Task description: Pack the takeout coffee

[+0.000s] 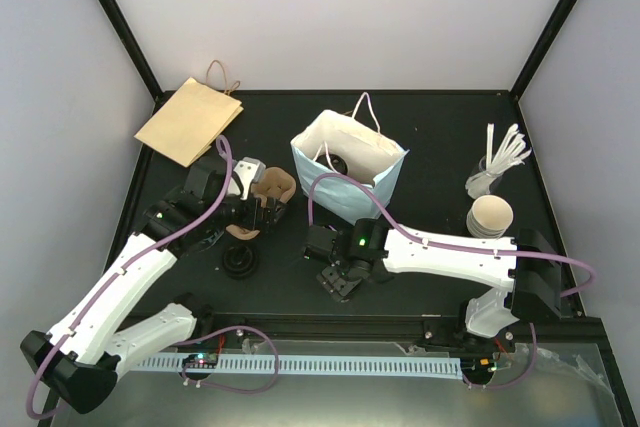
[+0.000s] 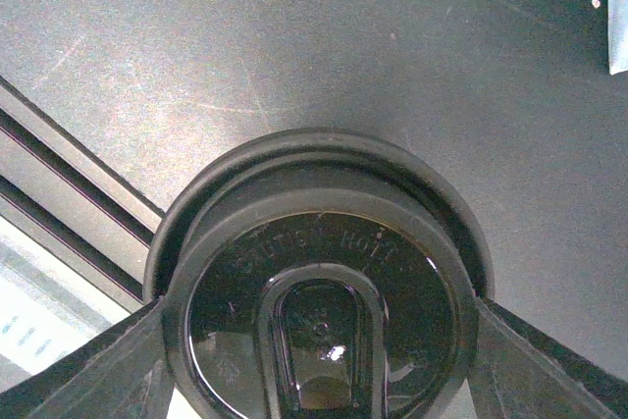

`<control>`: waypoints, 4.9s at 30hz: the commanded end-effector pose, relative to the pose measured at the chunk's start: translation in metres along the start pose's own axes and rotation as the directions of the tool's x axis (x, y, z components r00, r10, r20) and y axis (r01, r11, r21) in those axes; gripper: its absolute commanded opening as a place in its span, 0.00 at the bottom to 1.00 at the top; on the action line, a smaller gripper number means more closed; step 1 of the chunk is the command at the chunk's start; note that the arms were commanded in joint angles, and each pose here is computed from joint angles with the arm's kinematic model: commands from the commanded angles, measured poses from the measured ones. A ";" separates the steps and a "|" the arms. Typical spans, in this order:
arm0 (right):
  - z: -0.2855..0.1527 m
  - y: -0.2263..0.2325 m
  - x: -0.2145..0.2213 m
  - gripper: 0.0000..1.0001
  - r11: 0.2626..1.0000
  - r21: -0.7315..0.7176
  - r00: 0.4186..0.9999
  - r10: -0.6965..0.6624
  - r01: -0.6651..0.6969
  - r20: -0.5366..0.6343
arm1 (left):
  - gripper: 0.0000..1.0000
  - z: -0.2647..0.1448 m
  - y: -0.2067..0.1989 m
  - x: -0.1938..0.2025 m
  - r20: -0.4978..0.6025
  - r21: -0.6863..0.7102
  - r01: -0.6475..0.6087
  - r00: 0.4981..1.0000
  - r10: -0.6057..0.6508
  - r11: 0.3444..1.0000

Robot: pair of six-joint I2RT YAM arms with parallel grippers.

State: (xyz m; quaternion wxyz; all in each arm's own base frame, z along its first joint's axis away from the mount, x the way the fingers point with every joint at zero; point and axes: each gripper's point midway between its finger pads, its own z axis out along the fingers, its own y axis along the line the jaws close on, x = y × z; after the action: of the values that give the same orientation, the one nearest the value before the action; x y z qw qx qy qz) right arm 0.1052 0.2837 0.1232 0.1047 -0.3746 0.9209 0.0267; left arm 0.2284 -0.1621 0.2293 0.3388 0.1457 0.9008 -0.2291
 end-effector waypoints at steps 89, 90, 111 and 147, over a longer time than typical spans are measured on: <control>-0.146 -0.092 -0.064 0.62 1.000 0.008 0.952 0.026 -0.030 0.306 | 0.99 -0.014 -0.036 -0.165 0.191 0.157 -0.262 0.954 0.231 0.952; -0.144 -0.091 -0.061 0.62 1.000 0.001 0.954 0.025 -0.027 0.298 | 0.99 -0.016 -0.040 -0.162 0.194 0.160 -0.279 0.949 0.247 0.947; -0.137 -0.098 -0.023 0.61 0.997 0.007 0.944 0.069 -0.076 0.324 | 0.98 -0.041 -0.127 -0.088 0.267 0.163 -0.719 0.691 0.671 0.676; -0.134 -0.104 -0.032 0.61 0.989 0.032 0.887 0.115 -0.145 0.447 | 0.62 -0.016 -0.171 -0.060 0.349 0.199 -0.670 0.731 0.586 0.716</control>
State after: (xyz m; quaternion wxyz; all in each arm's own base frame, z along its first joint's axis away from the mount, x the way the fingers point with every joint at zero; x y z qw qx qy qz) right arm 0.1727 0.2141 0.2561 0.2972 -0.3084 0.9000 0.0814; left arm 0.1961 -0.2998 0.3005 0.4448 0.4837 0.7222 -0.2159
